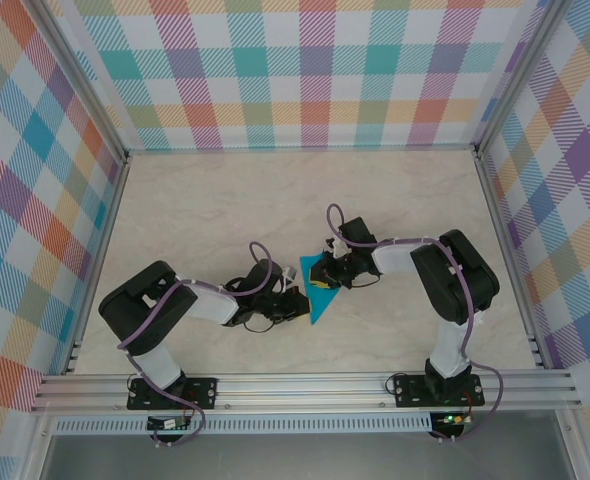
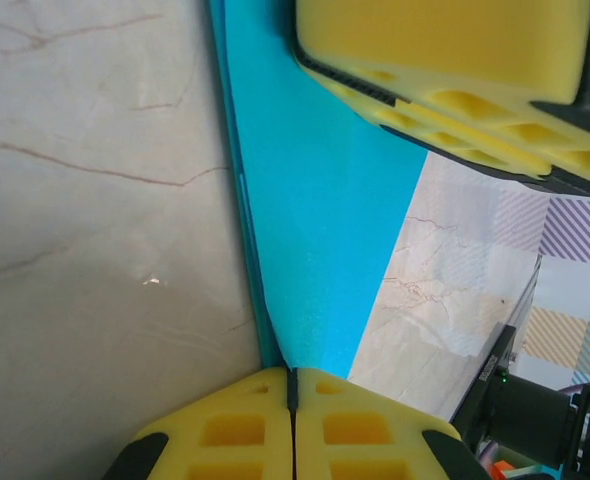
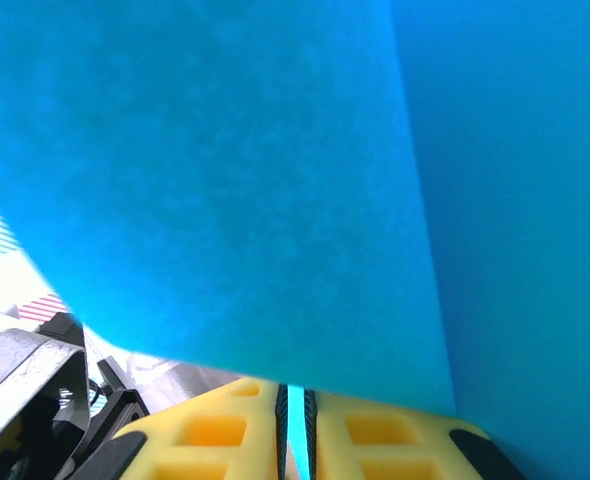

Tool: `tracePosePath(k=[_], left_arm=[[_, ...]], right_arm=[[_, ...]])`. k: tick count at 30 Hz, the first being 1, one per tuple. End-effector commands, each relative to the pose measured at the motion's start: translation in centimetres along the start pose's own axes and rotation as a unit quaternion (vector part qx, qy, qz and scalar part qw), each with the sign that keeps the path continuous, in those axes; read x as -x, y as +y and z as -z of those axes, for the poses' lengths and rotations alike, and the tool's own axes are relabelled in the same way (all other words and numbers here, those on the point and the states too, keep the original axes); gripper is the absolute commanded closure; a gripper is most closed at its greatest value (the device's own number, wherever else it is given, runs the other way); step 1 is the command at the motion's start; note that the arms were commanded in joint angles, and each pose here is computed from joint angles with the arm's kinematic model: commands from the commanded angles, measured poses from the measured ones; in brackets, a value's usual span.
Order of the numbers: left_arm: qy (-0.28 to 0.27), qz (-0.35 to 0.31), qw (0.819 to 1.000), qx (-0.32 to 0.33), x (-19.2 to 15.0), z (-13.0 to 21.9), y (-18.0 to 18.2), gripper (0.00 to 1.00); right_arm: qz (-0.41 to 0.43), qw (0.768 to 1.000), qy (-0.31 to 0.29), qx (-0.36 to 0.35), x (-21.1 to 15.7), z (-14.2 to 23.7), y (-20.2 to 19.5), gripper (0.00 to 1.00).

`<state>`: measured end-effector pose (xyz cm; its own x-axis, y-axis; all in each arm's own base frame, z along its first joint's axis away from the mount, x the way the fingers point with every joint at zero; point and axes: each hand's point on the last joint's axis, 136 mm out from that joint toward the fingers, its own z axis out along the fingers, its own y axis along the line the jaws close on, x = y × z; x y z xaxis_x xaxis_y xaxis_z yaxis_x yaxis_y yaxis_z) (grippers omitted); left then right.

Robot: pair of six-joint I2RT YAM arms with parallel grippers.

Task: Fold a paper plane with a square sheet of paper (pick it up from the middle)
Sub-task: Fourth fold the wing at the center of the table.

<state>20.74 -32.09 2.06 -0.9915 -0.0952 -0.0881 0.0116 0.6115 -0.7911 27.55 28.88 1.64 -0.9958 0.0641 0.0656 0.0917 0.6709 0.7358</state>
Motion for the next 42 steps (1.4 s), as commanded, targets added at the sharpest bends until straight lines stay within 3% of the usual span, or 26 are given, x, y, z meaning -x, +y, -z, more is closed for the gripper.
tracePosePath(k=[1, 8, 34, 42], left_arm=[[0.030, 0.011, 0.999, 0.001, -1.1, -0.4, 0.6, 0.93], [0.036, -0.005, 0.999, -0.022, -1.1, -0.2, -0.8, 0.92], [0.112, -0.021, 0.993, 0.030, -4.1, -1.4, 1.0, 0.88], [0.054, -0.028, 0.997, 0.039, -2.7, 0.7, -0.4, 0.77]], right_arm=[[-0.056, 0.994, 0.028, -0.091, -2.5, -1.3, -6.2, 0.84], [-0.056, 0.994, 0.028, -0.093, -2.5, -1.3, -6.4, 0.84], [-0.064, 0.991, 0.027, -0.113, -2.7, -1.3, -7.4, 0.85], [-0.056, 0.991, 0.030, -0.117, -2.9, -1.2, -7.7, 0.86]])
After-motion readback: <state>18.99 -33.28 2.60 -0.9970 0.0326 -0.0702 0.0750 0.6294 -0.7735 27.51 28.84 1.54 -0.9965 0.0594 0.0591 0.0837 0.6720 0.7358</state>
